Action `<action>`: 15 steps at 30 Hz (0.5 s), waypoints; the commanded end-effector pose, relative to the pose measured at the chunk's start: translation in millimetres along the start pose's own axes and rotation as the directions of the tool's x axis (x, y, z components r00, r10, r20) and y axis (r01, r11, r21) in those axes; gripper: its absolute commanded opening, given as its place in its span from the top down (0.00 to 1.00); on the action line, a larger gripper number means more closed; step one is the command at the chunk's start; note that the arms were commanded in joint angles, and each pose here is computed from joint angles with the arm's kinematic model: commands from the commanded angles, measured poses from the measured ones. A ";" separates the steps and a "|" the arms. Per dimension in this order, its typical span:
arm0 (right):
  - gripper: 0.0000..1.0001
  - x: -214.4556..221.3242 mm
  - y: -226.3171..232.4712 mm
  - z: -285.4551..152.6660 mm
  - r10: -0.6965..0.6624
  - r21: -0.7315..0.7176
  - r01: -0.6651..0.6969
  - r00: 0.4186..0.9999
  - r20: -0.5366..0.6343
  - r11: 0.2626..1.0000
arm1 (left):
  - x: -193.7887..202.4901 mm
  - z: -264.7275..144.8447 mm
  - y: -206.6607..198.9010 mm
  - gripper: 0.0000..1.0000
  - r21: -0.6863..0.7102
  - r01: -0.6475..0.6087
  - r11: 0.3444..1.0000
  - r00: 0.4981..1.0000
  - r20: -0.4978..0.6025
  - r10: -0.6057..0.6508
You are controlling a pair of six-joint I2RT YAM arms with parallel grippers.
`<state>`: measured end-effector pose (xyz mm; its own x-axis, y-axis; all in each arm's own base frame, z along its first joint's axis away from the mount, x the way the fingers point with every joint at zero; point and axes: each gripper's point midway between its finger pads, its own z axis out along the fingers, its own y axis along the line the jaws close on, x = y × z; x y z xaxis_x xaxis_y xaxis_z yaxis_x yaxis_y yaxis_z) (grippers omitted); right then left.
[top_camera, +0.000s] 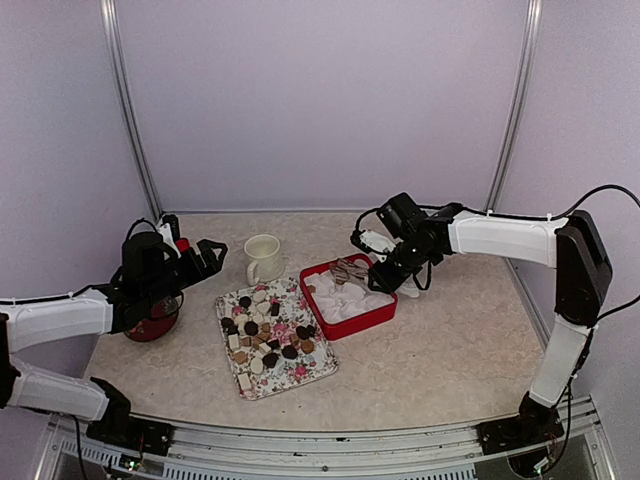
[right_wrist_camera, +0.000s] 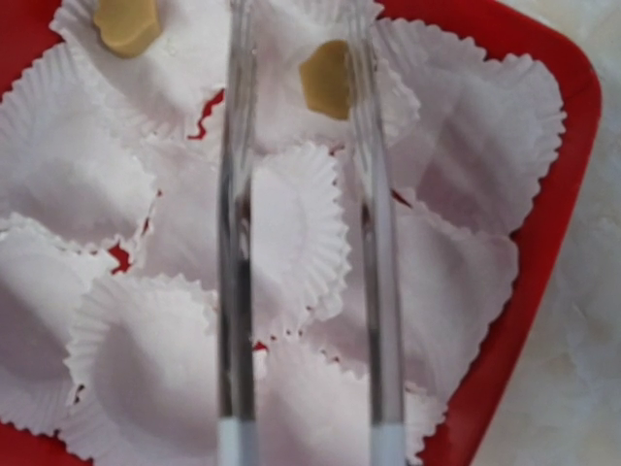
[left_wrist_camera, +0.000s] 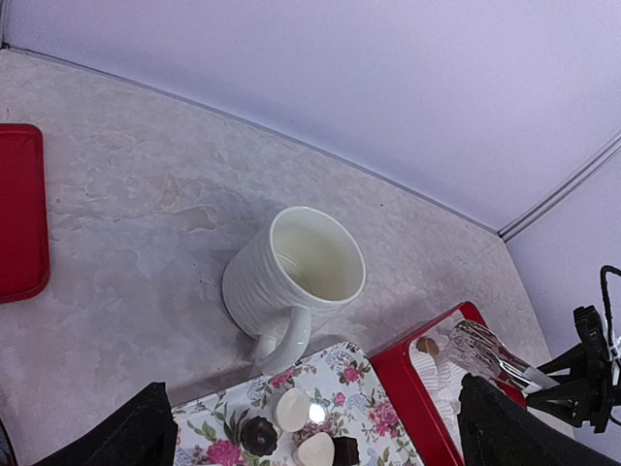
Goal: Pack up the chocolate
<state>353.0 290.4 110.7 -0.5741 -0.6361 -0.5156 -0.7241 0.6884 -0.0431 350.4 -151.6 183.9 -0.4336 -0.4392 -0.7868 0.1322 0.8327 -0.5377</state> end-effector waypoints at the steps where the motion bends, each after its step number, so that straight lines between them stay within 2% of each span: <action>1: 0.65 -9.9 -4.3 -6.3 0.006 0.000 -0.006 0.999 0.035 1.000 | -4.3 1.7 0.0 0.01 0.007 -0.001 1.000 1.000 0.015 0.001; 8: 0.66 -35.4 3.6 -39.0 -0.007 -0.034 0.011 0.993 0.119 0.999 | -4.5 1.5 -1.6 0.01 0.013 0.001 1.000 1.000 0.012 -0.001; 15: 0.66 -55.5 33.2 -64.0 -0.086 -0.071 0.099 0.983 0.165 0.993 | -5.3 0.1 -1.5 0.01 0.012 0.003 1.000 1.000 0.012 -0.003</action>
<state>349.2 305.6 148.7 -0.5261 -0.6288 -0.5726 -0.7548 0.6554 -0.0261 351.4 -150.2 182.5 -0.4342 -0.4399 -0.7861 0.1270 0.8340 -0.5369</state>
